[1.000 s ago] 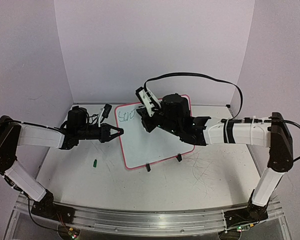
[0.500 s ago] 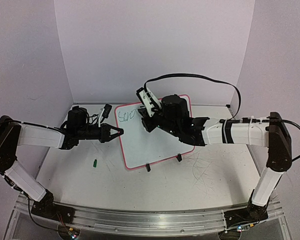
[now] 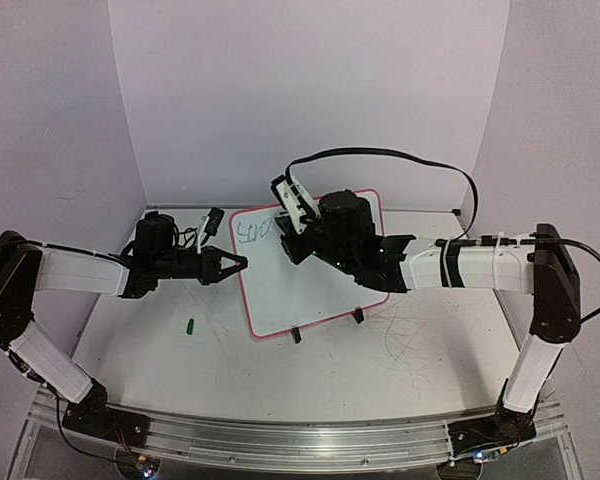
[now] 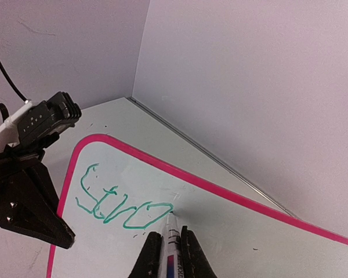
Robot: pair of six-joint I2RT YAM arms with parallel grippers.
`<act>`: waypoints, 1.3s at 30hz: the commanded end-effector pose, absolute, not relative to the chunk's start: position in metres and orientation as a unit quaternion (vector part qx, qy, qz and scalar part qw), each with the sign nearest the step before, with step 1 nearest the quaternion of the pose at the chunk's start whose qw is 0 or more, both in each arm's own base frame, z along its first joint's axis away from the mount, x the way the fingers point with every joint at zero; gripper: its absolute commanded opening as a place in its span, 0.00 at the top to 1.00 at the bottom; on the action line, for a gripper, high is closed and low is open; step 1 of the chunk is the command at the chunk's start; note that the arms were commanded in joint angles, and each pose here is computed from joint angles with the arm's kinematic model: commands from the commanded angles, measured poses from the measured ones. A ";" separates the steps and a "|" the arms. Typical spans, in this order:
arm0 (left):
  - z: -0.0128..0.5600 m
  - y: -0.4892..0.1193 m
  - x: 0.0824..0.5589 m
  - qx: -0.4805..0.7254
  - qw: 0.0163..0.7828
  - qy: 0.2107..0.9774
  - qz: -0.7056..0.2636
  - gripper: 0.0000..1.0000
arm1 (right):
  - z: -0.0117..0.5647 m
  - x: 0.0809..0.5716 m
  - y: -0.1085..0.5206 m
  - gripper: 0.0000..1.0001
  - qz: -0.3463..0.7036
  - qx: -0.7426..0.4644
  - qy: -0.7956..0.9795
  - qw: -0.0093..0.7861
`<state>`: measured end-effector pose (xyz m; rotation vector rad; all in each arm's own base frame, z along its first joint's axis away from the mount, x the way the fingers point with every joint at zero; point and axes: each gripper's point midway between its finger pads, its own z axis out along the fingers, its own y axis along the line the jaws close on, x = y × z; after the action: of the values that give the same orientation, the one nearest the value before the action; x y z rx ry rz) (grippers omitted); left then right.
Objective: Write a sentence on the whiteboard
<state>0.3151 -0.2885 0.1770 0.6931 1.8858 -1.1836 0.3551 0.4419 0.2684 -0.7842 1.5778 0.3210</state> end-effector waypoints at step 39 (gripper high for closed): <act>0.181 -0.278 0.343 0.273 0.448 0.752 -0.398 1.00 | 0.273 0.367 0.441 1.00 0.132 -0.297 0.697 0.640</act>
<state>0.3161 -0.2880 0.1758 0.6874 1.8994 -1.1780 0.3524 0.4433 0.2576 -0.7475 1.6141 0.3164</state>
